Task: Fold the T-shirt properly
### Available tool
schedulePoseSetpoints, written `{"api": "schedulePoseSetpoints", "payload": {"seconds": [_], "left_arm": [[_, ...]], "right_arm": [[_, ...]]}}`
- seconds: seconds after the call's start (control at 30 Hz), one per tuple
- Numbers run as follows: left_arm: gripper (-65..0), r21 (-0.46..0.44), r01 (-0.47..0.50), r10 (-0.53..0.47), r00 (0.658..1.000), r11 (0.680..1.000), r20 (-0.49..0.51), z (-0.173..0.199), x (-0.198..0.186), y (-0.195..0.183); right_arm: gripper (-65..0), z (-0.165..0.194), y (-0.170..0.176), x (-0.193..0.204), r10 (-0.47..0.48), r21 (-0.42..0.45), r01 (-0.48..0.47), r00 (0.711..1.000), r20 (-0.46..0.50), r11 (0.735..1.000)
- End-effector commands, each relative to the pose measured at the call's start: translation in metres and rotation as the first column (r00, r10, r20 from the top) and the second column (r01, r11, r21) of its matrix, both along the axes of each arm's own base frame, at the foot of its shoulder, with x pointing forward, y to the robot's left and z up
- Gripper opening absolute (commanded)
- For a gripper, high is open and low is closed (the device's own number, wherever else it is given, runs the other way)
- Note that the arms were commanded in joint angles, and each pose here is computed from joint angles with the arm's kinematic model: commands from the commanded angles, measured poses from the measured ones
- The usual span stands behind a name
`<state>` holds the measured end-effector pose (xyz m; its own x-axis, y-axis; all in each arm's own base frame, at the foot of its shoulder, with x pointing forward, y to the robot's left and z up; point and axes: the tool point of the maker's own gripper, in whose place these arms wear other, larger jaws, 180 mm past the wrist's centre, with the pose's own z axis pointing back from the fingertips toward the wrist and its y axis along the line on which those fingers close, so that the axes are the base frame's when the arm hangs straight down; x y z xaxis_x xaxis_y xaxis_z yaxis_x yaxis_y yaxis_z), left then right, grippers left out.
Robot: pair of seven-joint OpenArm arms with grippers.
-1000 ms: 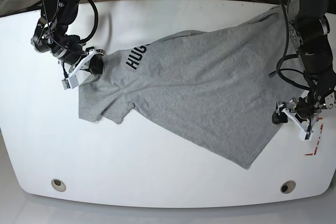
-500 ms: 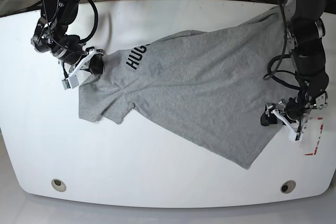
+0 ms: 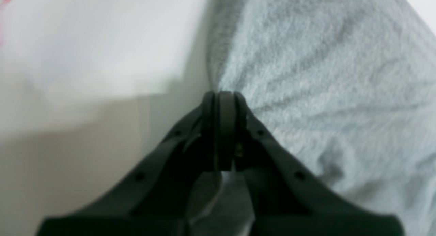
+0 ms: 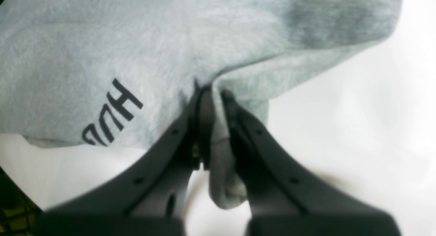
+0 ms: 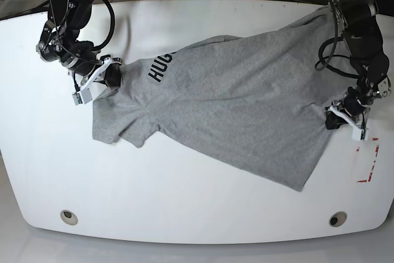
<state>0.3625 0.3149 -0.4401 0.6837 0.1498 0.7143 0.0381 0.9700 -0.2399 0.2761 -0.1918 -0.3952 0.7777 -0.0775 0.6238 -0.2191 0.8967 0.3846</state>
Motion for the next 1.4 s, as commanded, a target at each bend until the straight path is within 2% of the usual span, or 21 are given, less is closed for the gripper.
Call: {"api": "schedulePoseSetpoints", "payload": {"seconds": [0.0,0.27,0.37,0.4,0.47,0.57,0.67,0.77,0.8,1.07,1.13,1.27,1.37], "left_arm": [[-65.0,0.124,0.051,-0.028,0.984,0.991,-0.177,-0.016,-0.033,0.018],[-65.0,0.271,0.124,-0.048,0.961,0.954,-0.271,-0.007,-0.101,0.024],[-65.0,0.31,0.126,-0.047,0.967,0.942,-0.25,0.005,-0.112,0.022],[-63.2,0.321,0.128,-0.049,0.969,0.938,-0.242,0.009,-0.114,0.021],[-56.9,0.327,0.134,-0.059,0.971,0.935,-0.231,0.012,-0.113,0.017],[-38.3,0.326,0.136,-0.064,0.973,0.936,-0.223,0.013,-0.109,0.014],[-19.9,0.331,0.118,-0.064,0.983,0.936,-0.169,0.028,-0.085,0.014],[-6.9,0.317,0.096,-0.055,0.989,0.944,-0.137,0.035,-0.064,0.015],[-5.4,0.301,0.09,-0.048,0.989,0.949,-0.141,0.031,-0.061,0.015],[-5.1,0.196,0.062,-0.031,0.987,0.979,-0.157,0.023,-0.028,0.02],[-5.1,0.181,0.085,-0.059,0.988,0.98,-0.144,0.028,-0.025,0.018],[-5.3,0.163,0.081,-0.052,0.983,0.983,-0.174,0.041,-0.024,0.028],[-5.3,0.137,0.066,-0.048,0.99,0.988,-0.13,0.055,-0.012,0.03]], "right_arm": [[-65.0,0.013,0.002,0.011,-0.005,0.012,0.004,0.998,0.057,1.0],[-65.0,0.013,0.006,0.011,0.001,0.017,-0.002,0.998,0.058,1.0],[-65.0,0.013,0.006,0.011,0.002,0.017,-0.003,0.998,0.058,1.0],[-65.0,0.013,0.006,0.011,0.002,0.017,-0.003,0.998,0.058,1.0],[-65.0,0.013,0.006,0.012,0.002,0.017,-0.003,0.998,0.059,1.0],[-65.0,0.013,0.006,0.012,0.002,0.018,-0.003,0.998,0.058,1.0],[-65.0,0.013,0.007,0.012,0.003,0.018,-0.005,0.998,0.058,1.0],[-65.0,0.013,0.007,0.012,0.004,0.018,-0.005,0.998,0.059,1.0],[-65.0,0.013,0.007,0.013,0.004,0.018,-0.005,0.998,0.061,1.0],[-65.0,0.014,0.007,0.013,0.004,0.017,-0.005,0.998,0.062,1.0],[-65.0,0.014,0.007,0.013,0.004,0.021,-0.005,0.998,0.063,1.0],[-65.0,0.014,0.008,0.013,0.004,0.022,-0.005,0.998,0.064,1.0],[-65.0,0.014,0.008,0.013,0.003,0.023,-0.005,0.998,0.063,1.0]]}}
